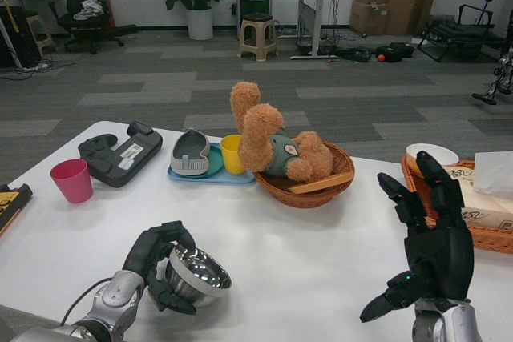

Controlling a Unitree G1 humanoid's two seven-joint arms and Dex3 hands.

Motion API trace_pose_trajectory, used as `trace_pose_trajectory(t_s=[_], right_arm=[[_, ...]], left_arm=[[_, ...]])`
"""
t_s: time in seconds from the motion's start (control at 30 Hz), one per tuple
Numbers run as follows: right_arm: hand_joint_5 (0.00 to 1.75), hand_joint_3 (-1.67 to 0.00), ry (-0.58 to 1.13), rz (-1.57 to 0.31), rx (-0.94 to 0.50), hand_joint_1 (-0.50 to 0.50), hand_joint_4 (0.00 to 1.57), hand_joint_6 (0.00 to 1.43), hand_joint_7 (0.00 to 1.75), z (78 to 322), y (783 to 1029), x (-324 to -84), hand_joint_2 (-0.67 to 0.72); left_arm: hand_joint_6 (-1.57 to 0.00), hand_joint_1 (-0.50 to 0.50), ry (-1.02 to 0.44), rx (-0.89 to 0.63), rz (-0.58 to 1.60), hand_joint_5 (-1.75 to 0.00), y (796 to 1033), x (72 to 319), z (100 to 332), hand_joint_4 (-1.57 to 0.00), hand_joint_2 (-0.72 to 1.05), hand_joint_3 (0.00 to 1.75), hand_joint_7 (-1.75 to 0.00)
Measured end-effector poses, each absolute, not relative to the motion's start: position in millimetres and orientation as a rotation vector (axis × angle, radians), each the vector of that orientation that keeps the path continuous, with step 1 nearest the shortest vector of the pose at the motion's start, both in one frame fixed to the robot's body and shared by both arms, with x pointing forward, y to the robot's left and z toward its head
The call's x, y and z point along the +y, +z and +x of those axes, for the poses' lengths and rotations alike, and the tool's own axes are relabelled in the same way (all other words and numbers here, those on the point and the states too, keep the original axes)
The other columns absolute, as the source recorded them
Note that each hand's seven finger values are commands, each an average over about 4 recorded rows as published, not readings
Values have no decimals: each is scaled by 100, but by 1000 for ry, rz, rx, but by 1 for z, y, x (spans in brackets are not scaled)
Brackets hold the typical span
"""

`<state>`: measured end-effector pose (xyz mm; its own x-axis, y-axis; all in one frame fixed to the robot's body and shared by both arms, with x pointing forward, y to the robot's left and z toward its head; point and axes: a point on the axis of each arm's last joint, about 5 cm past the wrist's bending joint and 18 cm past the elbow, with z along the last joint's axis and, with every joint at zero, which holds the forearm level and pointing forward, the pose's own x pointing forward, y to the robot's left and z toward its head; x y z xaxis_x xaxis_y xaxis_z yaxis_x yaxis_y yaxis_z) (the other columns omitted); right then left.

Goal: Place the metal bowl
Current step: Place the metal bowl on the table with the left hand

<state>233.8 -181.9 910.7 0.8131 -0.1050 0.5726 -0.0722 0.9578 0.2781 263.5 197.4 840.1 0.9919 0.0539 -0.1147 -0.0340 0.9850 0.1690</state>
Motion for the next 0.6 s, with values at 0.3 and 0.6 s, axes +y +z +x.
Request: trace_pose_trajectory(t_s=[0.3,0.6], right_arm=[[58,-16,-18,296,-623,17,46,0,56,234,911,-182,66],[58,-16,-21,292,-617,17,46,0,56,234,910,-183,66]], left_arm=[[-130,-50,35,130,182,-175,839,197,263,-89,91,44,-147],[-133,-50,23,173,179,-175,831,201,254,-36,87,48,-140]])
